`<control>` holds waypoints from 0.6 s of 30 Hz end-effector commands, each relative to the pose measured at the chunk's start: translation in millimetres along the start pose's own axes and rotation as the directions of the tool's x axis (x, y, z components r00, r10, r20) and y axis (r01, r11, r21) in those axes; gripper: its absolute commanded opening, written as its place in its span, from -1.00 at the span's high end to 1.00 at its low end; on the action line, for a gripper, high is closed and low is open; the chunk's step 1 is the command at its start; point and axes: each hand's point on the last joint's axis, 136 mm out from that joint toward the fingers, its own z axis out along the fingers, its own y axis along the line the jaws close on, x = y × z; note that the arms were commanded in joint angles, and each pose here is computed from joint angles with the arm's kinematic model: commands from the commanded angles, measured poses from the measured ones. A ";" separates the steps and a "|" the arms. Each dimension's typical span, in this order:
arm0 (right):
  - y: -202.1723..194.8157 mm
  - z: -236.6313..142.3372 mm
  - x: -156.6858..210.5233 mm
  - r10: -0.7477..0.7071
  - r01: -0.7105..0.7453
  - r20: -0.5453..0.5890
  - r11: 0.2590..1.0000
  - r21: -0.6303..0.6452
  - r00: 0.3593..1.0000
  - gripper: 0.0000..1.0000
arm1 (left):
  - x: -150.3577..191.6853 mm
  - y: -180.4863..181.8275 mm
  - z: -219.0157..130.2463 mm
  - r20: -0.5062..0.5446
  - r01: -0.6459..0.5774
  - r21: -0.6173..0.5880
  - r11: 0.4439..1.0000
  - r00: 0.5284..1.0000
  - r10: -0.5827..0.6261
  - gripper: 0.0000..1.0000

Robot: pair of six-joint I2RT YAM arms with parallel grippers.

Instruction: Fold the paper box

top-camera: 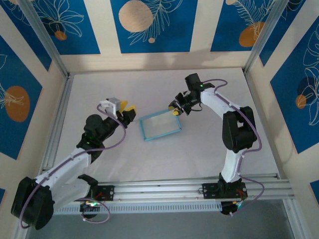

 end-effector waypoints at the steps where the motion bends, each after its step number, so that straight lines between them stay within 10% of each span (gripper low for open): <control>1: -16.6 6.2 -1.6 0.022 -0.022 0.001 0.999 0.049 1.000 0.55 | 11.1 4.3 -1.8 -0.068 0.078 -0.029 0.997 0.994 -0.080 -0.01; 5: -18.3 6.1 -0.6 0.012 -0.012 -0.001 0.999 0.053 1.000 0.55 | 23.4 65.3 -6.1 -0.136 0.239 -0.414 0.879 0.938 -0.318 -0.07; 10: -19.7 4.9 -0.6 0.005 -0.005 0.000 0.998 0.059 1.000 0.53 | 65.1 55.5 23.8 -0.377 0.430 -0.428 0.795 0.714 -0.590 -0.30; 18: -17.9 4.7 -1.4 0.010 -0.010 -0.004 0.998 0.064 1.000 0.51 | 124.0 69.9 26.2 -0.416 0.571 -0.570 0.591 0.421 -0.807 -0.41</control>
